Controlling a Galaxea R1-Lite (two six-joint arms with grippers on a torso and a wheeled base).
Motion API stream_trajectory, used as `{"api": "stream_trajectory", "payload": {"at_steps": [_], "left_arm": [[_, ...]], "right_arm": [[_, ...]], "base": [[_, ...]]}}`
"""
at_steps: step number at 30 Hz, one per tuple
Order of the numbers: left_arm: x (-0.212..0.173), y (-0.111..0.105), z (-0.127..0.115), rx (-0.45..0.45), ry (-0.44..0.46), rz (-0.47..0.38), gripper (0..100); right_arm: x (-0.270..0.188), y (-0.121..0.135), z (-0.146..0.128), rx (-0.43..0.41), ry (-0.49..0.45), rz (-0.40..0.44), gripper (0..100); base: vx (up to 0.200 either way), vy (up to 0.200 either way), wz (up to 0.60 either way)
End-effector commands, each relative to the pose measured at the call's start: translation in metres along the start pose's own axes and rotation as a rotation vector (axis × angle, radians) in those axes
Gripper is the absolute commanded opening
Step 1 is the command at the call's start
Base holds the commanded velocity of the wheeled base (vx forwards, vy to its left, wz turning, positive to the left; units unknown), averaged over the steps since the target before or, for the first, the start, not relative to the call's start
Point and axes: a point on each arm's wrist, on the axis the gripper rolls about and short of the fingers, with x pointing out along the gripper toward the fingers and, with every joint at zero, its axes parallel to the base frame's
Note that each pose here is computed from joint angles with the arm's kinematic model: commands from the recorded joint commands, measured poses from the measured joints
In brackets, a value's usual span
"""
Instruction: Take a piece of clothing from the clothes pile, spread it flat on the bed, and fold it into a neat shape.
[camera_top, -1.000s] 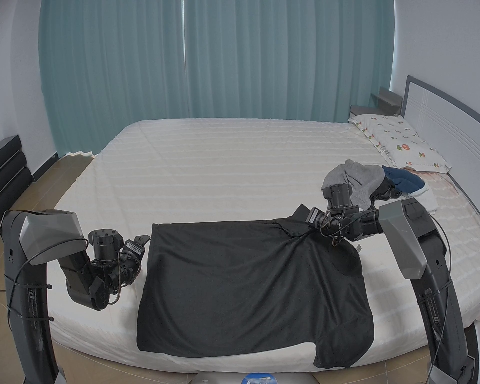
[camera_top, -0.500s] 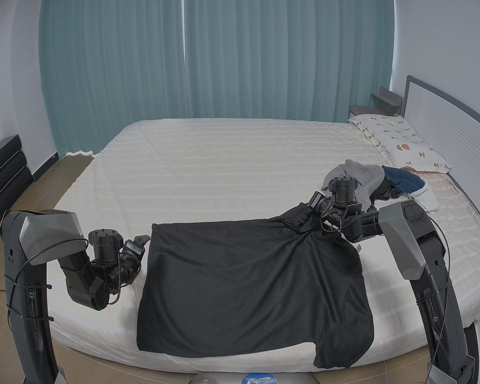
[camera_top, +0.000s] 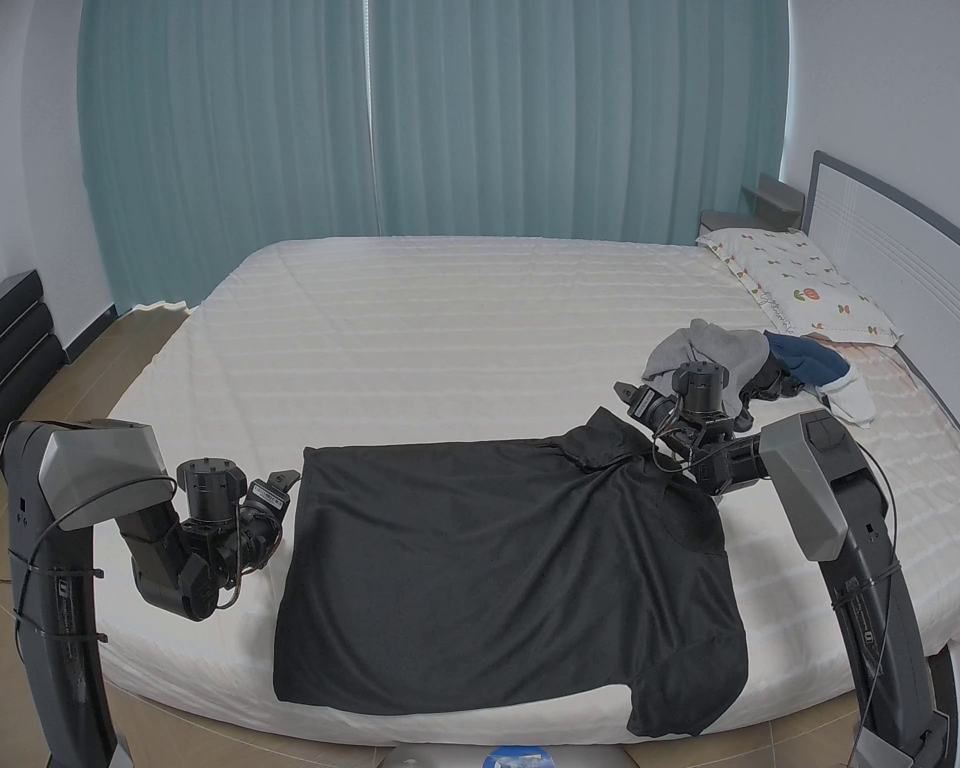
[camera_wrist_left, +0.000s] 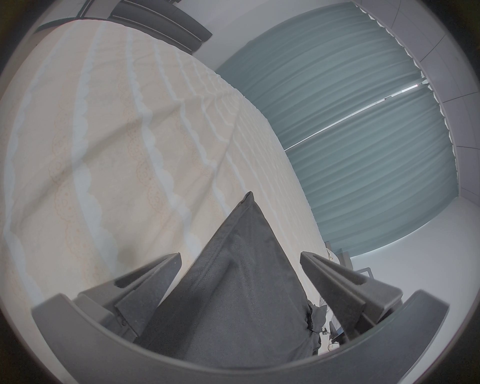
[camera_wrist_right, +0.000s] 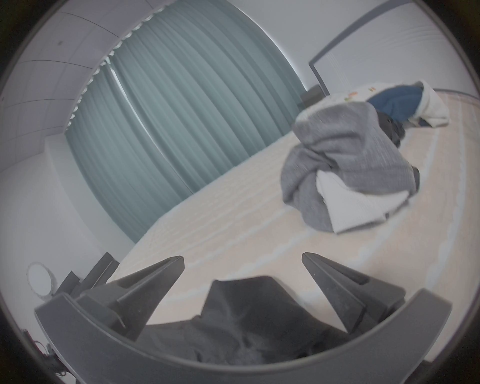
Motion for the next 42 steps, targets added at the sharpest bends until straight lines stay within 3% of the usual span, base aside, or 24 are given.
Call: {"api": "stream_trajectory", "payload": {"at_steps": [1,7,11,31,32,36,42], "left_arm": [[0.000,0.000,0.000,0.001,0.000,0.001,100],[0.000,0.000,0.000,0.007,0.002,0.001,100],[0.000,0.001,0.000,0.024,0.002,0.002,100],[0.000,0.001,0.000,0.024,0.002,0.002,100],[0.000,0.001,0.000,0.024,0.002,0.002,100],[0.000,0.001,0.000,0.024,0.002,0.002,100],[0.000,0.001,0.000,0.024,0.002,0.002,100]], "right_arm": [[-0.009,0.004,0.014,0.044,0.048,-0.021,100],[-0.023,0.015,0.027,0.029,0.150,0.011,100],[-0.028,0.019,0.027,-0.014,0.244,-0.011,100],[-0.007,-0.007,-0.030,-0.117,0.331,-0.079,100],[-0.007,-0.008,-0.031,-0.126,0.331,-0.079,0],[-0.006,-0.009,-0.032,-0.145,0.322,-0.071,0],[-0.002,-0.003,-0.018,-0.142,0.200,-0.009,0]], "base": [[0.000,0.000,0.00],[0.000,0.000,0.00],[0.000,0.000,0.00],[0.000,0.000,0.00],[0.000,0.000,0.00],[0.000,0.000,0.00],[0.000,0.000,0.00]]}}
